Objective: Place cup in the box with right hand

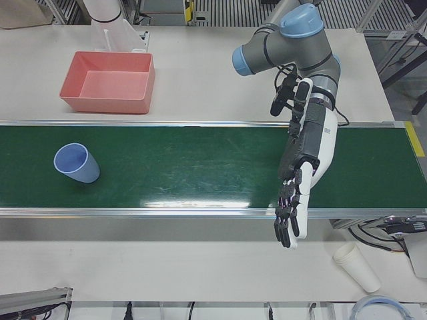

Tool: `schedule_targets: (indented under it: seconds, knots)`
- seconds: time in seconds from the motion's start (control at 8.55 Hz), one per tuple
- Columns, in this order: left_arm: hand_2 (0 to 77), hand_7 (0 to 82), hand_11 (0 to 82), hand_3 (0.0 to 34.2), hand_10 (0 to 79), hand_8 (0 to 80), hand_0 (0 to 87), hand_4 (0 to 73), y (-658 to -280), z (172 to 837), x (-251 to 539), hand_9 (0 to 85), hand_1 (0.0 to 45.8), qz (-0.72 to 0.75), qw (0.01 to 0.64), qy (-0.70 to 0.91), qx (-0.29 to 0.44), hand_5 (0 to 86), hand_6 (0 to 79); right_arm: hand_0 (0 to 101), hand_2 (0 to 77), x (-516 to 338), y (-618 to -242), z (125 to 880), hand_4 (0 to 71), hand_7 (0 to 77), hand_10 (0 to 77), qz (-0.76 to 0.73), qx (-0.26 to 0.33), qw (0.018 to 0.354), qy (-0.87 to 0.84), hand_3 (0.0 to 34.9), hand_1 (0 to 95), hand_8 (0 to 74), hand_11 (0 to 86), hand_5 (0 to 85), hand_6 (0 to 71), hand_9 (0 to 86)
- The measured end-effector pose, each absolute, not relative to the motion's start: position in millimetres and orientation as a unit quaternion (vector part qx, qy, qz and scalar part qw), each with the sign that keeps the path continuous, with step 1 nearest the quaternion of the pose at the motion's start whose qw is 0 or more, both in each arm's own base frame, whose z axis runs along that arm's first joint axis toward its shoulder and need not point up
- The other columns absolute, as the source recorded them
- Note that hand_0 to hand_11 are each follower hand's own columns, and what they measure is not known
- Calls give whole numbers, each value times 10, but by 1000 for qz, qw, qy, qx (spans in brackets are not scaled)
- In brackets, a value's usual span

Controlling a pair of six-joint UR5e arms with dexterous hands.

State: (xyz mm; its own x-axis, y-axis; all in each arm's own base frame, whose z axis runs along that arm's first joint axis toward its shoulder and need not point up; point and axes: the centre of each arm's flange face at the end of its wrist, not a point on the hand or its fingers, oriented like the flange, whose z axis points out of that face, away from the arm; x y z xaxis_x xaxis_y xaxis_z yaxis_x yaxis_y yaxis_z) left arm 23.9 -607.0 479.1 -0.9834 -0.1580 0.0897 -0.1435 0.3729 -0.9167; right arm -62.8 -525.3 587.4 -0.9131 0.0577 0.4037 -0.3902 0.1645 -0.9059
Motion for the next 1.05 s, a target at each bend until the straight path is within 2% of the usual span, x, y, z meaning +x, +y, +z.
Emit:
schedule_targets:
  seconds: [0.12, 0.23, 0.35, 0.47, 0.59, 0.7, 0.82, 0.94, 1.05]
  knots:
    - [0, 0, 0, 0, 0, 0, 0, 11, -6069, 4791, 239, 0, 5, -552, 7, 829, -91, 0, 0, 490, 11, -656, -5280, 5849, 93, 16, 5, 635, 111, 176, -744, 6, 115, 0, 11, 38, 5, 5]
    - [0, 0, 0, 0, 0, 0, 0, 11, -6069, 4791, 243, 0, 5, -552, 7, 828, -91, 5, 0, 490, 11, -710, -5296, 5824, 93, 16, 5, 632, 108, 178, -746, 6, 115, 0, 11, 38, 5, 5]
    - [0, 0, 0, 0, 0, 0, 0, 11, -6069, 4791, 246, 0, 5, -553, 7, 828, -91, 5, 0, 490, 11, -745, -5297, 5822, 65, 16, 5, 632, 106, 179, -747, 63, 82, 5, 11, 33, 5, 5]
    - [0, 0, 0, 0, 0, 0, 0, 11, -6069, 4791, 245, 0, 5, -552, 7, 829, -91, 5, 0, 490, 11, -773, -5297, 5834, 65, 16, 5, 633, 103, 180, -746, 63, 82, 5, 11, 33, 5, 5]
    - [0, 0, 0, 0, 0, 0, 0, 11, -6069, 4791, 243, 0, 5, -552, 7, 829, -91, 5, 0, 490, 11, -801, -5303, 5854, 71, 16, 5, 634, 100, 180, -745, 105, 93, 5, 11, 33, 5, 5]
    - [0, 0, 0, 0, 0, 0, 0, 11, -6069, 4791, 241, 0, 5, -552, 7, 829, -91, 5, 0, 490, 38, -824, -5315, 5860, 54, 11, 5, 634, 98, 180, -745, 112, 125, 5, 11, 33, 5, 5]
    - [0, 0, 0, 0, 0, 0, 0, 11, -6069, 4791, 240, 0, 5, -552, 7, 829, -91, 5, 0, 490, 38, -852, -5326, 5857, 65, 16, 5, 634, 97, 181, -746, 112, 60, 5, 11, 33, 5, 5]
    - [0, 0, 0, 0, 0, 0, 0, 11, -6069, 4791, 240, 0, 5, -553, 7, 829, -91, 0, 0, 492, 38, -871, -5330, 5855, 60, 16, 5, 634, 96, 182, -746, 112, 120, 5, 11, 33, 5, 5]
    - [0, 0, 0, 0, 0, 0, 0, 11, -6069, 4791, 242, 0, 5, -552, 7, 829, -91, 0, 0, 490, 55, -887, -5331, 5852, 60, 16, 5, 633, 95, 183, -746, 112, 104, 5, 11, 33, 5, 5]
